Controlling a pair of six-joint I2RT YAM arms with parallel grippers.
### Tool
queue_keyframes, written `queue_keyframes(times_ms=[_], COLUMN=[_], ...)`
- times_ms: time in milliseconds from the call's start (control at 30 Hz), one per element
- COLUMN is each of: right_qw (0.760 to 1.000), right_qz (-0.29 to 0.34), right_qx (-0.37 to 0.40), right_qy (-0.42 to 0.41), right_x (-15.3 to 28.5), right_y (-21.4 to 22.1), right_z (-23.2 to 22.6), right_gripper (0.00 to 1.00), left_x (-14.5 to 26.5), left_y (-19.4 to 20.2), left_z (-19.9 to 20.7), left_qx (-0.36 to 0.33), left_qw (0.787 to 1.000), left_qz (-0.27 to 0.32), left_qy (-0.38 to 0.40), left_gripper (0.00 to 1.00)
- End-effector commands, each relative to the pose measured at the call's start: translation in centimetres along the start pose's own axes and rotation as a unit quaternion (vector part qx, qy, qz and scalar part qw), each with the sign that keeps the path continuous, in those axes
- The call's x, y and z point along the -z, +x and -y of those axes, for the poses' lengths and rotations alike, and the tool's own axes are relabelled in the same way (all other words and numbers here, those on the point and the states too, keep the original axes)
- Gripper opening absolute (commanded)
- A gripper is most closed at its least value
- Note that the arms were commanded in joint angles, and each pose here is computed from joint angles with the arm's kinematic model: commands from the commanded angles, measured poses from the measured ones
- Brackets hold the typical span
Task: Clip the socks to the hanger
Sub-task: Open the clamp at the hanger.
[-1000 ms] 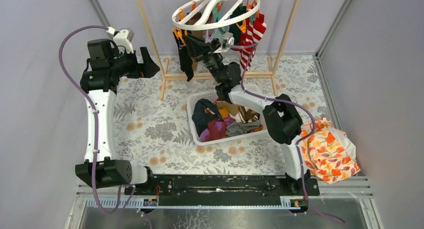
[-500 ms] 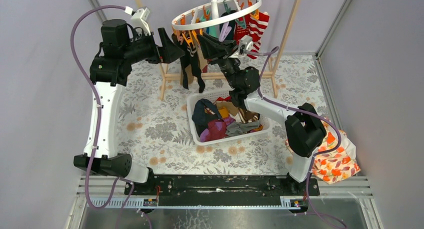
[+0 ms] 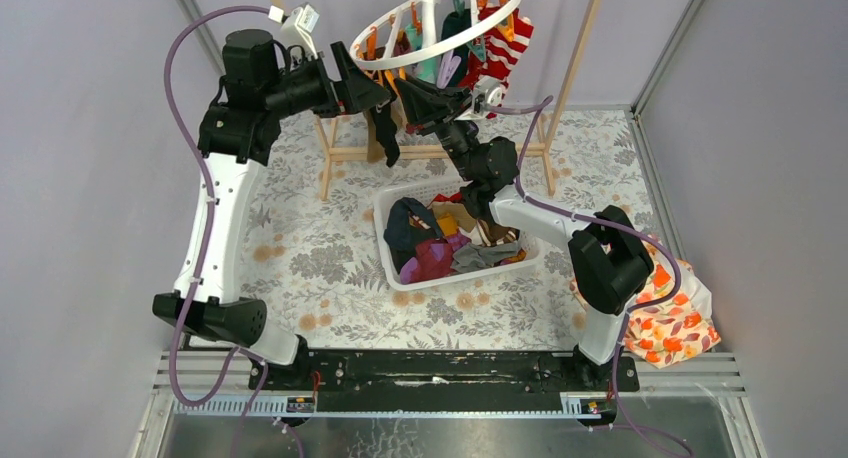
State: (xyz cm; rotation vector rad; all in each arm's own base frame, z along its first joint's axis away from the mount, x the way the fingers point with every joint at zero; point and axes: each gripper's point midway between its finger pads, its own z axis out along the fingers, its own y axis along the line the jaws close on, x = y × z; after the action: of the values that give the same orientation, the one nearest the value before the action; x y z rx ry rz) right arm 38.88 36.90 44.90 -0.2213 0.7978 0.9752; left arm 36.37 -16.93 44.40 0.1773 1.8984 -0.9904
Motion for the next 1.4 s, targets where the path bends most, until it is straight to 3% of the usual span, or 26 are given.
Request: queue_keyframes(times_ms=[0,633,867,1100,1367], right_qw=[0.999,0.997,0.996,0.995,0.996], right_qz=[0.037,-0.005,-0.009,-0.008,-0.011], right_qx=[0.016,0.067,0.088,0.09,0.087], right_qy=[-0.03,-0.039,-0.034,-0.036,-0.035], right_x=[-1.1,-1.7,-1.8,-2.1,-1.9], right_y=[-3.7,-1.2,-0.9,-1.0,-0.6], right_z=[-1.7,-2.3,-2.6,-2.7,-2.7], right_gripper=[0.0,0.0,0.0,0.0,0.0], left_x=[-0.8,-4.7,-4.3,-2.7,-4.3], left_y=[-2.5,-4.0,-4.5,-4.7,-4.6], left_z=[2.2,2.7,2.7,2.7,2.0], left_qx=[-0.007,0.03,0.01,-0.02,-0.007], left_qw=[0.999,0.996,0.997,0.995,0.996], left_qz=[0.033,0.047,0.06,0.089,0.078], left_qy=[0.035,0.063,0.052,0.03,0.032], left_gripper=[0.94,0.87,0.75,0.75,0.74])
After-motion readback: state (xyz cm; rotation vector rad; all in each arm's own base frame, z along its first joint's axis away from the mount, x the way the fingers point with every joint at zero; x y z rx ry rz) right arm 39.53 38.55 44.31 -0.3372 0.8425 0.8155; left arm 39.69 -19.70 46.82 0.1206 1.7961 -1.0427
